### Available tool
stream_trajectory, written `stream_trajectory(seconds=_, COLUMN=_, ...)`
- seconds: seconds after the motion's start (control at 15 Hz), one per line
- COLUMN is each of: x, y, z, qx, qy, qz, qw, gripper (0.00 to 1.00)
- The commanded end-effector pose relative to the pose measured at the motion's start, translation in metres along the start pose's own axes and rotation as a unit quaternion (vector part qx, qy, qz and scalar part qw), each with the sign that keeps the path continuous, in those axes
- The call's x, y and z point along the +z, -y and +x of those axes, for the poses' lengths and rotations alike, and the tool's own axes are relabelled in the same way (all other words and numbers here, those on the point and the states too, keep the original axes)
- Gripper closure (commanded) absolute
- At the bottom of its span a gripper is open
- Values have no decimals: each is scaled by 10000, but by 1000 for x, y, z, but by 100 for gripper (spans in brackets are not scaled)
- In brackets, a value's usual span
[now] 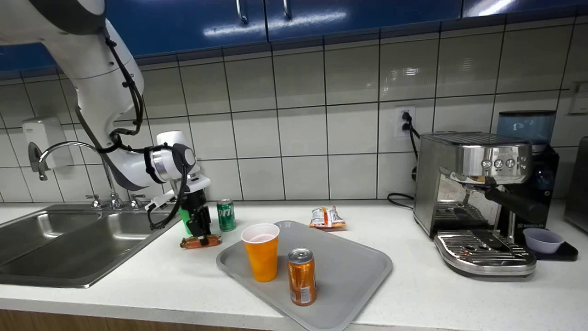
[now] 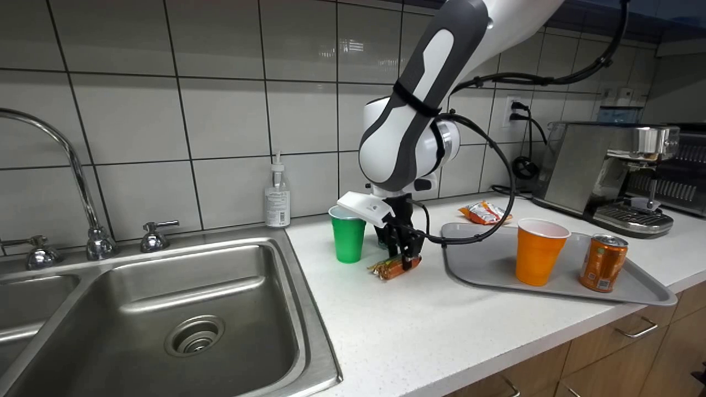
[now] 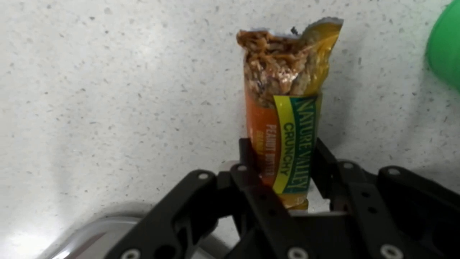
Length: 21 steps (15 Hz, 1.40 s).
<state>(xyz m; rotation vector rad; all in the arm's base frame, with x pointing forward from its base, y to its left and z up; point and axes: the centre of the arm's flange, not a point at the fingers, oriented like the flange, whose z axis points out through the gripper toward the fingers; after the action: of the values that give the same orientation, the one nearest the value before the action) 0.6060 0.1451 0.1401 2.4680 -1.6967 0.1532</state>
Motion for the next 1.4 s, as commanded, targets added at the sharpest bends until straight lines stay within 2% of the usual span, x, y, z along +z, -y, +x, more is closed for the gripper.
stream_trajectory(seconds=0.0, x=-15, y=-22, z=1, qx=90, qy=21, qz=-45, qw=9999, gripper=84)
stream_trajectory(seconds=0.6, x=-37, y=-52, z=12, qx=50, qy=36, qz=-41, qw=10000, gripper=84)
stream_trajectory(seconds=1.33, x=-53, y=-72, z=44, qx=88, qy=62, qz=83, qw=9999, gripper=84)
